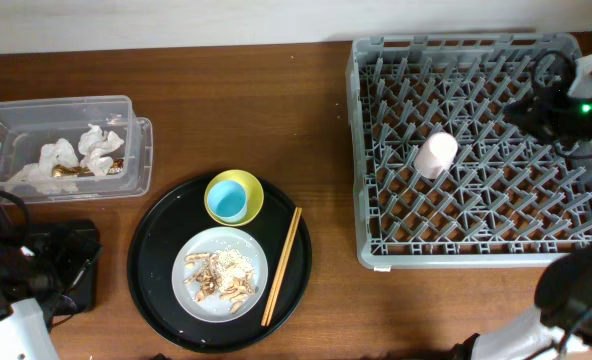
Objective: Sort waste into correct bins and load items into the dishwasher rack
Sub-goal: 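Place the pink cup upright in the dishwasher rack, then grasp the blue cup from the tray with the right gripper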
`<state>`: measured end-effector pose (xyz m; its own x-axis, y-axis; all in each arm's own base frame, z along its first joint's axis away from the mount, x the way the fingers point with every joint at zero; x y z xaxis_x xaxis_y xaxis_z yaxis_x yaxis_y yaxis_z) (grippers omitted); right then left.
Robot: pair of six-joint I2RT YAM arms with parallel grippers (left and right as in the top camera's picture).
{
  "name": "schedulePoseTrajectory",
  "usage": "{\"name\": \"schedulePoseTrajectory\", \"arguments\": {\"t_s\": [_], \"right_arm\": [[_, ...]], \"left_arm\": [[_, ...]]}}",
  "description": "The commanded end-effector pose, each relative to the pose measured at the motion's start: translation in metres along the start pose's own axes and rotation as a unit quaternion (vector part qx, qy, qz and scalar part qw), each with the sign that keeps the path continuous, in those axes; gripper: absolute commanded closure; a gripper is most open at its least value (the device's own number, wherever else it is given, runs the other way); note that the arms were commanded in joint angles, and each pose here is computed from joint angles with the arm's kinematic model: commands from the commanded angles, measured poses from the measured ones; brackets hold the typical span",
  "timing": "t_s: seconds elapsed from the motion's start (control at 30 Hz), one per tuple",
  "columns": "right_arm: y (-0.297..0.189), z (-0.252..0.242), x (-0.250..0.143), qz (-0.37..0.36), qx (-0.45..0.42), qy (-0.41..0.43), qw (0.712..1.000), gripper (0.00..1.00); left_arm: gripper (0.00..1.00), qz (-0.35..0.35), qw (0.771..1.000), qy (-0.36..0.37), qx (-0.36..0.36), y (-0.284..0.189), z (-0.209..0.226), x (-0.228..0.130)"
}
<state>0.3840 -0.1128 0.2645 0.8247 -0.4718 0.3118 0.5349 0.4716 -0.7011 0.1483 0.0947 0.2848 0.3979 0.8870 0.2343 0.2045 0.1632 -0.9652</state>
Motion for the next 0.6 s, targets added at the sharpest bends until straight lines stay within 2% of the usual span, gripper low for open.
{"name": "schedulePoseTrajectory", "arguments": {"t_s": [0.0,0.07,0.1,0.17,0.23,0.27,0.4,0.43,0.5,0.57], "right_arm": [[-0.022,0.047,-0.013,-0.023,-0.034,-0.069,0.997,0.77],[0.005,0.110,-0.048,0.032,0.006,-0.180,0.983,0.78],[0.026,0.143,-0.071,0.066,0.030,-0.253,0.965,0.78],[0.079,0.212,-0.128,0.106,0.011,-0.388,0.915,0.78],[0.122,0.262,-0.176,0.089,-0.022,-0.467,0.879,0.68],[0.158,0.296,-0.217,0.079,-0.018,-0.511,0.856,0.60],[0.250,0.329,-0.318,0.110,0.018,-0.568,0.815,0.60],[0.260,0.327,-0.328,0.118,0.018,-0.573,0.811,0.60],[0.288,0.309,-0.352,0.115,-0.044,-0.590,0.798,0.61],[0.294,0.305,-0.360,0.112,-0.061,-0.600,0.790,0.61]], "left_arm": [[0.01,-0.005,1.000,-0.005,0.002,-0.002,0.001,0.001],[0.01,-0.005,1.000,-0.005,0.002,-0.002,0.001,0.001],[0.01,-0.005,1.000,-0.005,0.002,-0.002,0.001,0.001],[0.01,-0.005,1.000,-0.005,0.002,-0.002,0.001,0.001],[0.01,-0.005,1.000,-0.005,0.002,-0.002,0.001,0.001],[0.01,-0.005,1.000,-0.005,0.002,-0.002,0.001,0.001],[0.01,-0.005,1.000,-0.005,0.002,-0.002,0.001,0.001],[0.01,-0.005,1.000,-0.005,0.002,-0.002,0.001,0.001],[0.01,-0.005,1.000,-0.005,0.002,-0.002,0.001,0.001],[0.00,-0.005,1.000,-0.005,0.002,-0.002,0.001,0.001]]}}
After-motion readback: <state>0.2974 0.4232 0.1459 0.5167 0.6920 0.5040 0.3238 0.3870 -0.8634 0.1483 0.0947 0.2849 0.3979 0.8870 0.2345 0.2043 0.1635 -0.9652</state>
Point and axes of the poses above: each gripper's point midway between its finger pads, its own y axis out along the fingers, its own z axis along the line the jaws close on, x = y × z, the point moved 4 cm from there along -y, back along the fingers, and after that the axes turned 4 degrees about -y, right-handed, at the moved point
